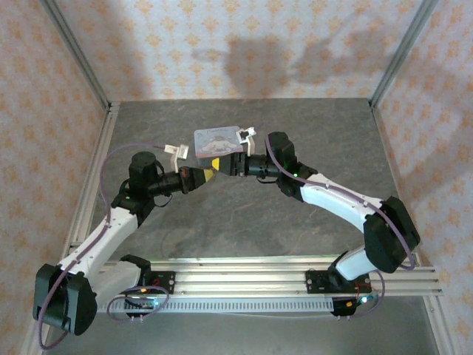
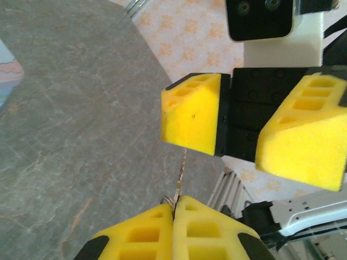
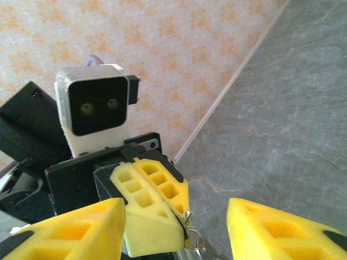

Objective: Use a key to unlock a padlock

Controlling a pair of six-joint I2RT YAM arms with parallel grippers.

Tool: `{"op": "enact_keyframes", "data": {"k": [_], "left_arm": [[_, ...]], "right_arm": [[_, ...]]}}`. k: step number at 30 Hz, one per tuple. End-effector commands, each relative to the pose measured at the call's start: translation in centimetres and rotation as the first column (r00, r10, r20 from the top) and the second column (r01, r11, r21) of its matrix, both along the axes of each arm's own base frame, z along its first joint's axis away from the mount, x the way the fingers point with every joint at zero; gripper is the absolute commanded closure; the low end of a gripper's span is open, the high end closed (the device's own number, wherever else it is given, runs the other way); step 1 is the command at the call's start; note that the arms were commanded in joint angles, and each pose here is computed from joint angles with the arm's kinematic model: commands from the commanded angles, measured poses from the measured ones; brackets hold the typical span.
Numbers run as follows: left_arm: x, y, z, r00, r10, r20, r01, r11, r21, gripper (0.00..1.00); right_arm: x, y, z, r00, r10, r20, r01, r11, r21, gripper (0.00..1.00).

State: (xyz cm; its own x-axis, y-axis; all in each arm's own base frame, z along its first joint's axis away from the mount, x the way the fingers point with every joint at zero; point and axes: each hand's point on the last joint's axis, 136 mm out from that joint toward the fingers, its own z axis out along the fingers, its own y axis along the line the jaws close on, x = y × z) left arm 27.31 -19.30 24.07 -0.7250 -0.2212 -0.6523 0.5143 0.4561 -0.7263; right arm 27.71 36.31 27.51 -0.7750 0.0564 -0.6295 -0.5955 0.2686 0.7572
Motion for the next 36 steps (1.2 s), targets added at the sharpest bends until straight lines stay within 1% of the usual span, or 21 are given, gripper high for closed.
{"op": "enact_keyframes", "data": {"k": [1,3,4,5,6,7,8,10,13,18,21,24,28,32,36], "left_arm": [[0.4,1.1,-0.5,0.998,0.052,0.029,-0.055,0.995,0.088,1.0],[1.1,2.2,-1.2,0.993,0.117,0.024,-0.12,0.98,0.162,1.0],[1.7,3.0,-1.6,0.986,0.168,0.02,-0.169,0.965,0.201,1.0],[2.3,4.0,-2.0,0.975,0.223,0.014,-0.22,0.946,0.239,1.0],[3.0,4.8,-2.2,0.964,0.267,0.01,-0.26,0.929,0.261,1.0],[3.7,5.7,-2.7,0.948,0.318,0.0,-0.304,0.908,0.289,1.0],[4.4,6.4,-2.9,0.935,0.354,-0.008,-0.335,0.891,0.305,1.0],[6.0,8.0,-3.6,0.901,0.433,-0.027,-0.398,0.85,0.346,1.0],[8.5,10.4,-4.9,0.838,0.543,-0.046,-0.479,0.774,0.414,1.0],[12.3,14.1,-8.0,0.738,0.669,-0.085,-0.548,0.669,0.503,1.0],[14.4,15.2,-10.4,0.717,0.688,-0.116,-0.528,0.644,0.554,1.0],[16.7,15.0,-12.3,0.721,0.676,-0.151,-0.491,0.653,0.576,1.0],[19.3,14.0,-13.9,0.74,0.646,-0.184,-0.457,0.685,0.568,1.0],[20.4,11.9,-14.9,0.776,0.595,-0.209,-0.403,0.723,0.561,1.0],[20.3,9.0,-15.0,0.823,0.533,-0.195,-0.355,0.751,0.556,1.0]], "right_arm": [[1.7,-1.0,1.4,0.994,-0.094,0.047,0.095,0.995,-0.03,0.45],[3.8,-2.8,0.1,0.976,-0.217,0.036,0.219,0.967,-0.129,0.44],[5.2,-4.1,-0.9,0.954,-0.299,0.033,0.3,0.934,-0.195,0.43],[6.8,-5.6,-1.9,0.923,-0.384,0.029,0.378,0.889,-0.259,0.41],[8.1,-6.8,-2.8,0.894,-0.448,0.022,0.432,0.847,-0.311,0.4],[9.5,-8.2,-3.9,0.859,-0.512,0.01,0.478,0.796,-0.37,0.4],[10.7,-9.2,-4.7,0.831,-0.557,-0.003,0.507,0.759,-0.409,0.39],[13.1,-10.7,-6.8,0.78,-0.624,-0.044,0.53,0.696,-0.483,0.39],[15.9,-11.0,-9.5,0.752,-0.654,-0.084,0.51,0.658,-0.555,0.39],[19.2,-9.3,-13.4,0.763,-0.637,-0.112,0.445,0.642,-0.625,0.4],[20.6,-8.4,-15.5,0.769,-0.626,-0.132,0.408,0.639,-0.653,0.4],[21.4,-7.8,-17.1,0.778,-0.61,-0.148,0.379,0.644,-0.664,0.4],[21.6,-6.8,-17.8,0.8,-0.575,-0.17,0.354,0.683,-0.639,0.41],[20.9,-6.3,-18.6,0.813,-0.547,-0.202,0.324,0.711,-0.624,0.44],[19.3,-6.6,-19.5,0.808,-0.54,-0.234,0.31,0.729,-0.61,0.45]]}}
